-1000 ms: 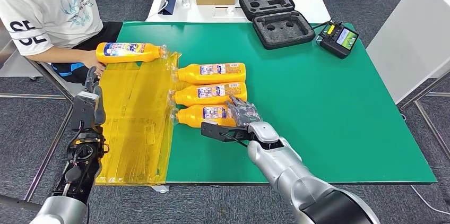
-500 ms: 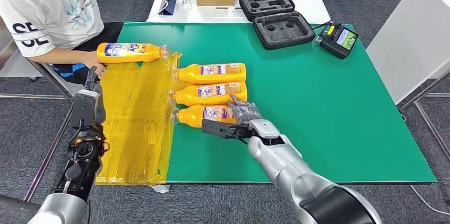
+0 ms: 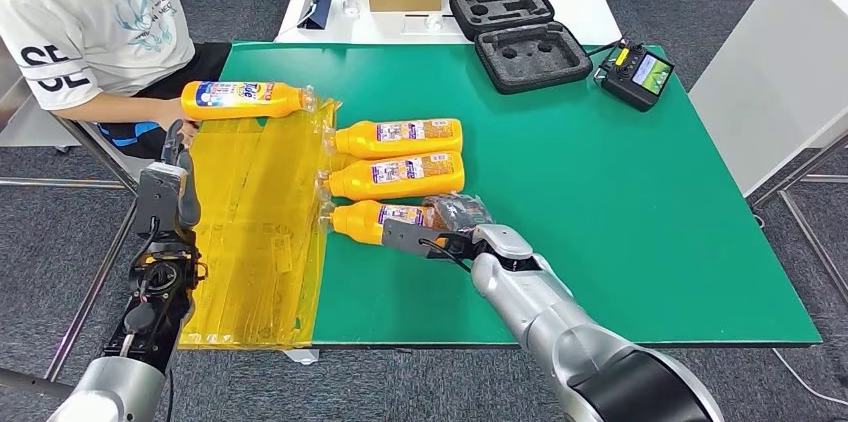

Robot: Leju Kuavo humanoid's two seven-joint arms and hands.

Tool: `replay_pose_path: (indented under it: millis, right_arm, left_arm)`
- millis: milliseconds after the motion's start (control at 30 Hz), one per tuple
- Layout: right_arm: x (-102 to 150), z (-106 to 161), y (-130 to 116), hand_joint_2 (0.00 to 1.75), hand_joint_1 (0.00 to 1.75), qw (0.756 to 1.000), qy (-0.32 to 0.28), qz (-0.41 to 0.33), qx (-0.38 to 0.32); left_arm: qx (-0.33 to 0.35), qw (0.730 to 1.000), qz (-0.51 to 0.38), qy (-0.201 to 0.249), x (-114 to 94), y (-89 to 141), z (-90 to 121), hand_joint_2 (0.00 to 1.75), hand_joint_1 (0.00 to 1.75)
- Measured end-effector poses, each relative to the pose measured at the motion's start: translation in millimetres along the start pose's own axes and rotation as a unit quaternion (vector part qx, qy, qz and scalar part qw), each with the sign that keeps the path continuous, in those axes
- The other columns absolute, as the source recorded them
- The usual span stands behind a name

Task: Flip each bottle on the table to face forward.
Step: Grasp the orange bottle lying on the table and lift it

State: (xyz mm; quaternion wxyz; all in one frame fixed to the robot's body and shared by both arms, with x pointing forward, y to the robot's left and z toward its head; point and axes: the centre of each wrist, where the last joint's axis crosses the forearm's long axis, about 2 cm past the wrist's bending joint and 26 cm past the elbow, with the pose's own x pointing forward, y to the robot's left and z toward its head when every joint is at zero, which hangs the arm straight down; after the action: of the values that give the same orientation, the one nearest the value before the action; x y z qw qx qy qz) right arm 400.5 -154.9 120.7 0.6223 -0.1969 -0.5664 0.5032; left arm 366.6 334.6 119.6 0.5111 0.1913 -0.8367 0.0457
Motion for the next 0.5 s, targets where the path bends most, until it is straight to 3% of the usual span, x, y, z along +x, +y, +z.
replay_pose_path:
  millis: [333,500]
  right_arm:
    - [-1.3,-0.2,-1.0,1.75,1.75,1.0,-0.014,-0.017,0.015]
    - [-2.7,0.5,1.6,1.75,1.75,0.993,-0.08,-0.078,0.039]
  left_arm:
    - [-0.005,1.0,0.003,0.001,0.0,-2.7,-0.5,0.0,0.0]
    - [-0.01,1.0,0.009,0.0,-0.7,-4.8,-0.3,0.0,0.0]
